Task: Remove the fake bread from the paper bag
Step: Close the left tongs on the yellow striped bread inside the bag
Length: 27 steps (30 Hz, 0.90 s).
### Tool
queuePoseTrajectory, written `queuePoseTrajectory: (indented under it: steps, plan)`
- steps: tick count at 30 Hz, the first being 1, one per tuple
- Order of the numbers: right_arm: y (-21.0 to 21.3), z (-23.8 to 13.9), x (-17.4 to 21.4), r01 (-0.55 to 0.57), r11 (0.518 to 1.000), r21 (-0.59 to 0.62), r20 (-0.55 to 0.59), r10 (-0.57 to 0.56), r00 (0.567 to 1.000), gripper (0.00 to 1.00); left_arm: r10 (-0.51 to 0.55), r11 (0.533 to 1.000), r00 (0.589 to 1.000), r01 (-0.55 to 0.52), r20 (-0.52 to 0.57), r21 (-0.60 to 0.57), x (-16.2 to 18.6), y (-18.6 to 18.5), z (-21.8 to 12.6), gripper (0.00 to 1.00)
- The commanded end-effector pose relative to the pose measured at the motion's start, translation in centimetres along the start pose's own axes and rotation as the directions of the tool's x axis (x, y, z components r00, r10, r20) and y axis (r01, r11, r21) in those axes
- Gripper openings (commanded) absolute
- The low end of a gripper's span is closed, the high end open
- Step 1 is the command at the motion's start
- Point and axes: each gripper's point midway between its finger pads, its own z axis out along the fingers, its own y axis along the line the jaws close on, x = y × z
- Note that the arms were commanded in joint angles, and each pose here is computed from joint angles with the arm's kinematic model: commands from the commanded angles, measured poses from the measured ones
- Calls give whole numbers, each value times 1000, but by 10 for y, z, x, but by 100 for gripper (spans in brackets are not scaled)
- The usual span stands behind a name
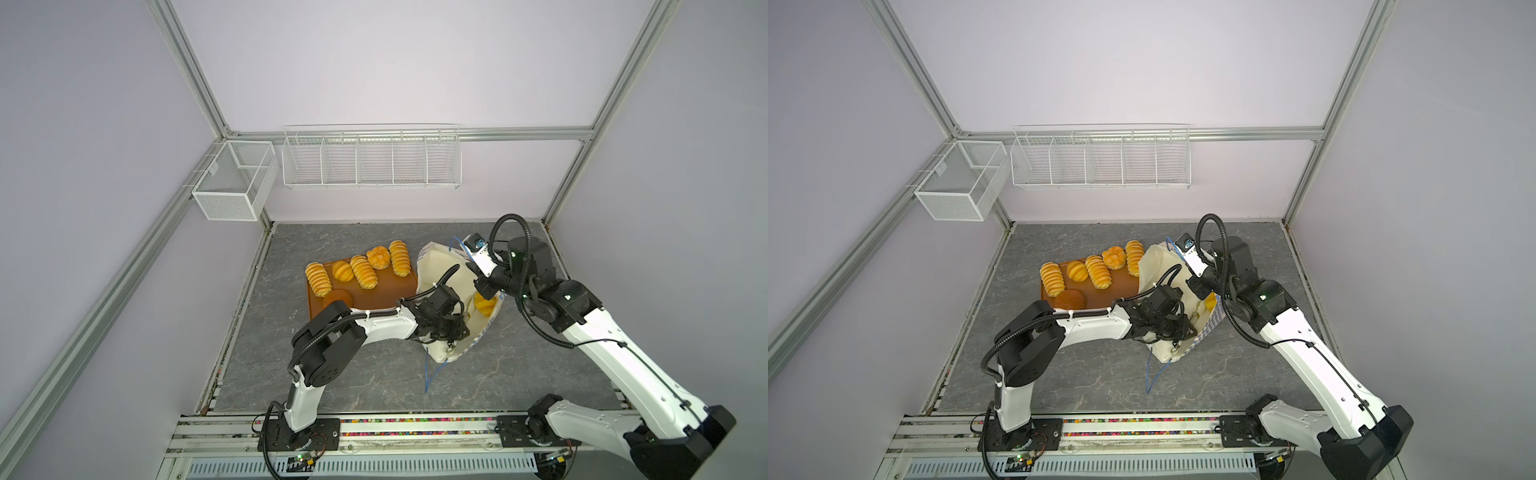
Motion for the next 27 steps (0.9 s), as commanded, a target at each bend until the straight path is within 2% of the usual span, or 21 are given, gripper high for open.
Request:
queuePoseTrajectory:
  steps: [1,6,10,16,22,27]
  plan:
    - [-3,-7,-10,48,998,28,43,-49,998,7,20,997,999,-22,27,68,-13,-21,-3,10]
    - [3,-2,24,57,997,46,-1,-57,998,7,28,996,999,-30,33,83,-19,-23,-17,14]
    - [6,-2,39,33,998,55,-4,-33,999,7,42,993,999,-43,11,112,-18,-29,-25,22]
    - [4,-8,36,20,997,73,17,-21,1000,7,49,990,999,-45,-23,134,-12,-35,-30,31]
    - [1,-13,30,8,996,91,63,-14,998,7,13,998,999,-16,46,68,-21,-18,-54,32]
    - [2,-12,29,6,997,82,65,-11,998,7,18,994,998,-24,61,110,-23,-27,-62,33]
